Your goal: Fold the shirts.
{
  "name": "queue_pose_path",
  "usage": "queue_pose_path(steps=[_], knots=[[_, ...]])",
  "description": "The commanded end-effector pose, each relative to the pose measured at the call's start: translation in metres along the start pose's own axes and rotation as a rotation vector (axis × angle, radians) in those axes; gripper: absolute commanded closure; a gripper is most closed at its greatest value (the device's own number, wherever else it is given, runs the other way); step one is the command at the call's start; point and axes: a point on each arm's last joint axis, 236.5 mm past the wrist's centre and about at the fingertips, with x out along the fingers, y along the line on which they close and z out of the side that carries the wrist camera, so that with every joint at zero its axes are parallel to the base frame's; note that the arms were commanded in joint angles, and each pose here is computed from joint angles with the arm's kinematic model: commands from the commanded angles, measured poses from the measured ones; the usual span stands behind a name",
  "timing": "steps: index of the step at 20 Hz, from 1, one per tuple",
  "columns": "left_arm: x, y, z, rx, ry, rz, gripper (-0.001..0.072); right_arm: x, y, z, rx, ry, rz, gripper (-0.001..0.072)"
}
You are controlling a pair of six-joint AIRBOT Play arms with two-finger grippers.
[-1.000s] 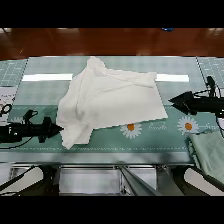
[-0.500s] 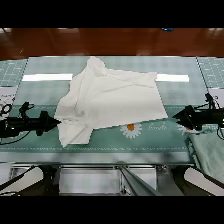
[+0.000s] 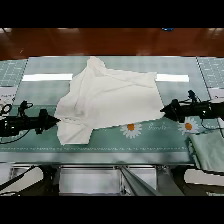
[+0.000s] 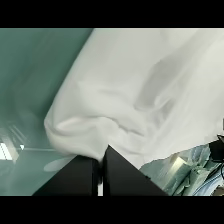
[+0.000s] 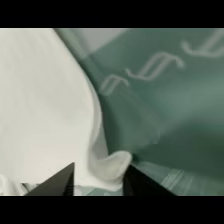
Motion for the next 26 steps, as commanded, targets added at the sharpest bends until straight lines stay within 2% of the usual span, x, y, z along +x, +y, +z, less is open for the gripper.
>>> queue_pose_path(steps=[1, 4, 6, 8, 10, 12, 15, 19, 26], knots=[[-0.001, -0.014, 0.012, -0.002, -0.046, -0.055, 0.0686, 0.020, 0.030, 0.019, -0.084, -0.016, -0.021, 0.0691], [-0.022, -0.058, 0.031, 0.089, -0.083, -0.155, 0.0686, -0.009, 0.080, 0.030, -0.242, -0.030, 0.006, 0.0693], [-0.058, -0.111, 0.056, 0.204, -0.175, -0.237, 0.0686, -0.058, 0.134, 0.040, -0.377, -0.115, 0.036, 0.0694], [-0.117, -0.187, 0.077, 0.372, -0.325, -0.333, 0.0686, -0.134, 0.198, 0.051, -0.538, -0.309, 0.023, 0.0694], [-0.178, -0.258, 0.079, 0.527, -0.470, -0.373, 0.0686, -0.218, 0.257, 0.051, -0.612, -0.545, 0.013, 0.0693], [-0.237, -0.324, 0.064, 0.692, -0.599, -0.403, 0.0686, -0.295, 0.311, 0.023, -0.736, -0.739, 0.037, 0.0694], [-0.317, -0.401, 0.015, 0.905, -0.760, -0.440, 0.0686, -0.381, 0.367, -0.054, -0.919, -0.952, 0.093, 0.0694], [-0.370, -0.444, -0.070, 1.067, -0.880, -0.450, 0.0686, -0.449, 0.370, -0.137, -1.027, -1.184, 0.029, 0.0694], [-0.400, -0.409, -0.157, 1.237, -1.131, -0.095, 0.0686, -0.481, 0.331, -0.244, -1.066, -1.318, -0.057, 0.0693]])
